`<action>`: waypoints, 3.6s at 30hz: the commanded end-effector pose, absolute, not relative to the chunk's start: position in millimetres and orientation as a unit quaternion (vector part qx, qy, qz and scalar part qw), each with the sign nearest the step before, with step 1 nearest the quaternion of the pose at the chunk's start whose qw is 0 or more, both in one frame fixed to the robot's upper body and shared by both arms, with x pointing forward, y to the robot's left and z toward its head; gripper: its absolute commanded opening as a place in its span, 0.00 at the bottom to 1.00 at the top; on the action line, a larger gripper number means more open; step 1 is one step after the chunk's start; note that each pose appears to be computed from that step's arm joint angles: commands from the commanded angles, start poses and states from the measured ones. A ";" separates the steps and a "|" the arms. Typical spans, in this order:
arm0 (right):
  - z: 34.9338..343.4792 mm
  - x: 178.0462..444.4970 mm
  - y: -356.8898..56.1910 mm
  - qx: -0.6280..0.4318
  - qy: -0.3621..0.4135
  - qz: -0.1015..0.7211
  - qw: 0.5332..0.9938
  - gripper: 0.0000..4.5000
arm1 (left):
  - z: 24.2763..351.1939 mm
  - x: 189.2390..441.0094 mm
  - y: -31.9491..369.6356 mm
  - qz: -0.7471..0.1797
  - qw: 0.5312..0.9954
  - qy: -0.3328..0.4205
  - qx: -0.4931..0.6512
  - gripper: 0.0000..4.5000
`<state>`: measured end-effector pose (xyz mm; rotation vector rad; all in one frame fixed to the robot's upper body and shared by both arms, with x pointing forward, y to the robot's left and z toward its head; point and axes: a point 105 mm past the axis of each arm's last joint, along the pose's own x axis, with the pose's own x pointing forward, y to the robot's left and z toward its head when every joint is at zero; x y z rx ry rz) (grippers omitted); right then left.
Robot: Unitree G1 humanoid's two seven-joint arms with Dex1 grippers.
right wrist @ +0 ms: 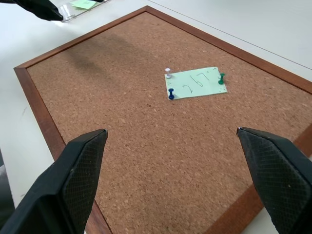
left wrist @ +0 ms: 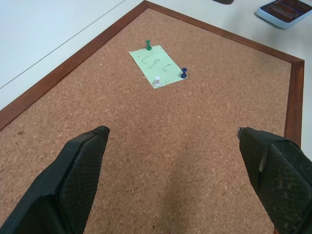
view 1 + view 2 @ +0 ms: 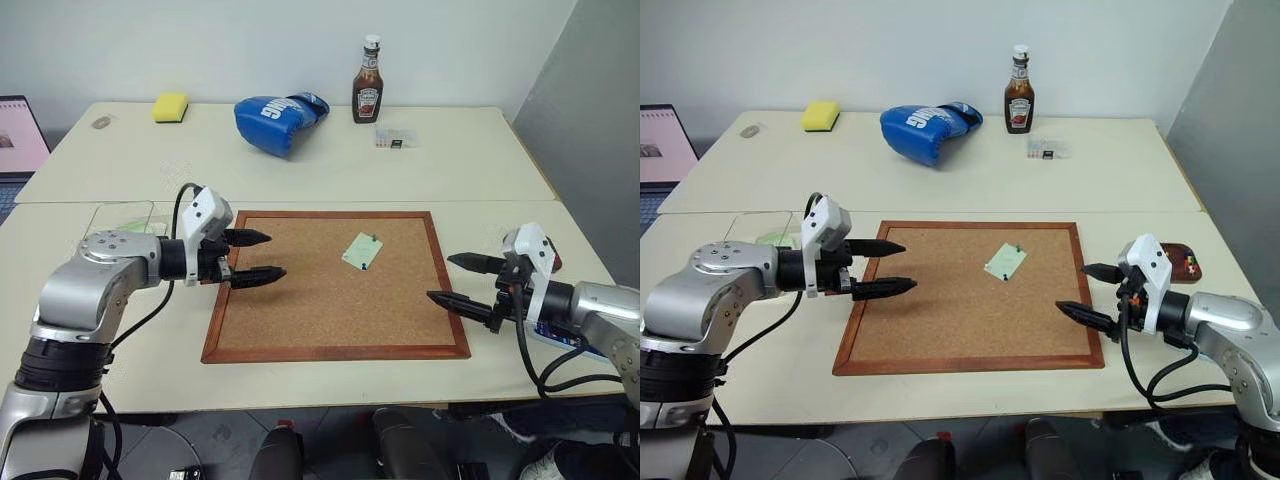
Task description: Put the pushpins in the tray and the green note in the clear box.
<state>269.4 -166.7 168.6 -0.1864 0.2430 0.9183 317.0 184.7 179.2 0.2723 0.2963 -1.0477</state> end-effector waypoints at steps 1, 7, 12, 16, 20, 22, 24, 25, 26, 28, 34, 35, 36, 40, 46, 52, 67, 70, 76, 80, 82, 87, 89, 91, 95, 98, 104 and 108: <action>182.6 270.3 -167.6 -0.101 0.091 0.441 0.887 1.00 | 196.0 323.0 188.2 -0.487 0.851 0.110 0.161 1.00; 181.5 270.1 -167.6 -0.103 0.092 0.438 0.888 1.00 | 191.9 321.1 183.3 -0.499 0.845 0.120 0.152 1.00; 180.3 270.1 -168.0 -0.102 0.092 0.435 0.890 1.00 | 190.7 321.1 182.3 -0.500 0.845 0.120 0.151 1.00; 180.2 270.6 -168.1 -0.102 0.092 0.434 0.890 1.00 | 191.2 321.5 181.2 -0.501 0.844 0.118 0.149 1.00; 180.0 271.4 -168.7 -0.101 0.092 0.433 0.891 1.00 | 191.6 322.5 180.5 -0.501 0.845 0.116 0.149 1.00; 180.0 272.0 -169.0 -0.101 0.092 0.432 0.891 1.00 | 191.7 322.9 180.0 -0.501 0.845 0.115 0.149 1.00; 180.0 273.0 -168.6 -0.102 0.090 0.432 0.892 1.00 | 192.0 323.4 179.5 -0.502 0.845 0.113 0.147 1.00; 180.0 273.7 -168.2 -0.102 0.089 0.432 0.892 1.00 | 192.3 323.7 179.1 -0.502 0.845 0.111 0.146 1.00; 180.1 274.6 -167.7 -0.102 0.087 0.431 0.892 1.00 | 192.6 323.9 178.6 -0.502 0.845 0.109 0.145 1.00; 179.8 277.3 -167.2 -0.103 0.084 0.427 0.895 1.00 | 193.4 324.7 177.0 -0.503 0.847 0.102 0.140 0.94; 178.2 287.5 -163.3 -0.109 0.071 0.416 0.900 1.00 | 190.6 324.6 166.1 -0.510 0.845 0.081 0.141 0.70; 178.2 290.6 -162.8 -0.111 0.068 0.412 0.902 1.00 | 188.2 324.7 163.5 -0.511 0.844 0.079 0.144 0.66; 177.6 293.6 -162.3 -0.113 0.066 0.407 0.904 1.00 | 185.7 324.6 161.3 -0.512 0.843 0.079 0.148 0.62; 169.3 310.1 -154.9 -0.121 0.057 0.394 0.909 1.00 | 172.0 330.7 154.5 -0.500 0.851 0.071 0.144 0.44; 159.3 331.6 -138.1 -0.125 0.039 0.379 0.916 1.00 | 156.2 340.1 140.7 -0.472 0.872 0.043 0.122 0.20; 150.5 361.1 -124.3 -0.121 0.025 0.346 0.930 1.00 | 140.3 340.8 125.0 -0.468 0.876 0.040 0.108 0.01; 124.4 403.5 -82.3 -0.096 0.038 0.345 0.933 1.00 | 84.1 339.5 117.6 -0.468 0.860 0.114 0.168 0.01; 118.2 407.8 -77.0 -0.088 0.043 0.347 0.933 1.00 | 89.1 340.1 116.9 -0.469 0.861 0.108 0.166 0.01; 119.1 414.2 -70.2 -0.074 0.039 0.350 0.933 0.83 | 92.6 339.6 115.8 -0.469 0.862 0.103 0.165 0.00; 120.0 417.2 -70.1 -0.070 0.038 0.349 0.934 0.66 | 93.3 339.3 116.7 -0.467 0.862 0.101 0.167 0.00; 120.2 418.1 -70.8 -0.067 0.037 0.347 0.935 0.57 | 94.4 339.8 117.4 -0.466 0.863 0.100 0.168 0.00; 120.7 418.9 -72.3 -0.064 0.036 0.344 0.936 0.35 | 96.1 340.7 117.8 -0.465 0.864 0.098 0.169 0.00; 121.6 419.5 -73.4 -0.063 0.035 0.342 0.937 0.26 | 96.0 340.5 117.5 -0.466 0.863 0.099 0.169 0.00; 123.0 420.3 -75.0 -0.063 0.032 0.339 0.938 0.19 | 95.7 340.8 116.9 -0.466 0.863 0.099 0.169 0.00; 125.0 418.1 -74.5 -0.062 0.026 0.343 0.937 0.02 | 94.7 341.2 116.3 -0.466 0.862 0.099 0.171 0.00; 133.0 410.8 -69.7 -0.071 0.006 0.363 0.929 0.02 | 93.1 341.3 116.7 -0.466 0.861 0.103 0.173 0.00; 161.6 400.4 -66.8 -0.061 -0.043 0.370 0.926 0.02 | 80.4 339.1 121.5 -0.464 0.854 0.135 0.194 0.00; 173.2 395.1 -68.1 -0.053 -0.056 0.366 0.927 0.02 | 73.3 336.0 122.4 -0.469 0.846 0.155 0.203 0.00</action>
